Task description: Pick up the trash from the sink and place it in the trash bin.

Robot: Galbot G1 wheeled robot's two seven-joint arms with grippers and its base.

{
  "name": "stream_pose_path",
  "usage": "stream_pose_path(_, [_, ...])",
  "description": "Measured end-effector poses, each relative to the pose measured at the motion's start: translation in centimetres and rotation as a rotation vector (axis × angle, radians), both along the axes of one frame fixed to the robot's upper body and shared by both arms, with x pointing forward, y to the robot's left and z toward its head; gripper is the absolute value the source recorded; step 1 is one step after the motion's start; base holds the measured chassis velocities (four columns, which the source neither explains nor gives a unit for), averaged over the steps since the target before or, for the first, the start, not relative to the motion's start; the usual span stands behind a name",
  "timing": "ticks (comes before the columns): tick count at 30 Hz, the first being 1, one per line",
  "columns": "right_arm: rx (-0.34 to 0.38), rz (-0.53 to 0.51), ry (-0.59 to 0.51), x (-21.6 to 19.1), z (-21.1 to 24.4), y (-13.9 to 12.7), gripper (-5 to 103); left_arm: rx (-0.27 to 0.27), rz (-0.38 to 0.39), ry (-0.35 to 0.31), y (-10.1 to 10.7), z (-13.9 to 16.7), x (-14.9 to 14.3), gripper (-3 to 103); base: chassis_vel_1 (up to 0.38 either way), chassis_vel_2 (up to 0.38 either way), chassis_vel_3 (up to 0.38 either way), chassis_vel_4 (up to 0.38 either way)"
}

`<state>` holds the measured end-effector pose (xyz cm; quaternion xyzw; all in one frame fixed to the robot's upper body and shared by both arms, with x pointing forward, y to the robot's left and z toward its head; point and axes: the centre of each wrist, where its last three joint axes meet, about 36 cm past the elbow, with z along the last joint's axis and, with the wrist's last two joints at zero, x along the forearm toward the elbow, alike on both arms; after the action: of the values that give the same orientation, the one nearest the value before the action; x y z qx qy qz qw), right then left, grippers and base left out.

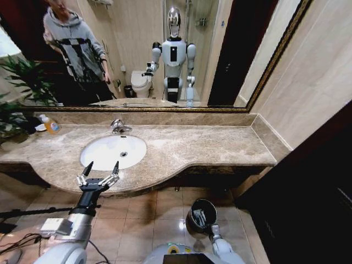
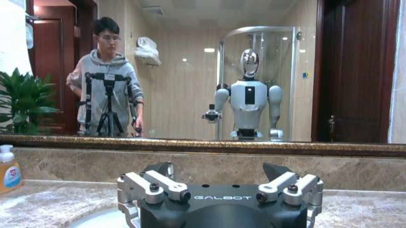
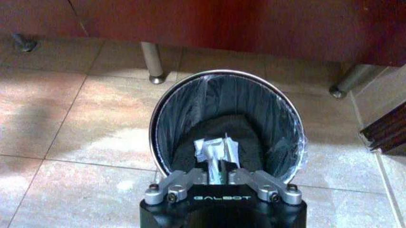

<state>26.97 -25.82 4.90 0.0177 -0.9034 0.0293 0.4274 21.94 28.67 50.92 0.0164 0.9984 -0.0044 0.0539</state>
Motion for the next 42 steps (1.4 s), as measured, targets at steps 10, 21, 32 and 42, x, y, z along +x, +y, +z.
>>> stream_pose_path(10, [-0.006,0.008,-0.033,-0.7,0.4,0.0,53,0.0,0.0,0.0,0.0,0.0,0.0,100,0.0,0.0,0.0,0.0])
stream_pose_path(21, [-0.024,-0.023,-0.123,-2.1,3.2,0.0,90,0.0,0.0,0.0,0.0,0.0,0.0,100,0.0,0.0,0.0,0.0])
stream_pose_path(32, [-0.071,-0.13,-0.448,-1.7,11.1,0.2,100,0.0,0.0,0.0,0.0,0.0,0.0,100,0.0,0.0,0.0,0.0])
stream_pose_path(42, [0.001,-0.142,-0.673,-3.9,23.0,2.4,100,0.0,0.0,0.0,0.0,0.0,0.0,100,0.0,0.0,0.0,0.0])
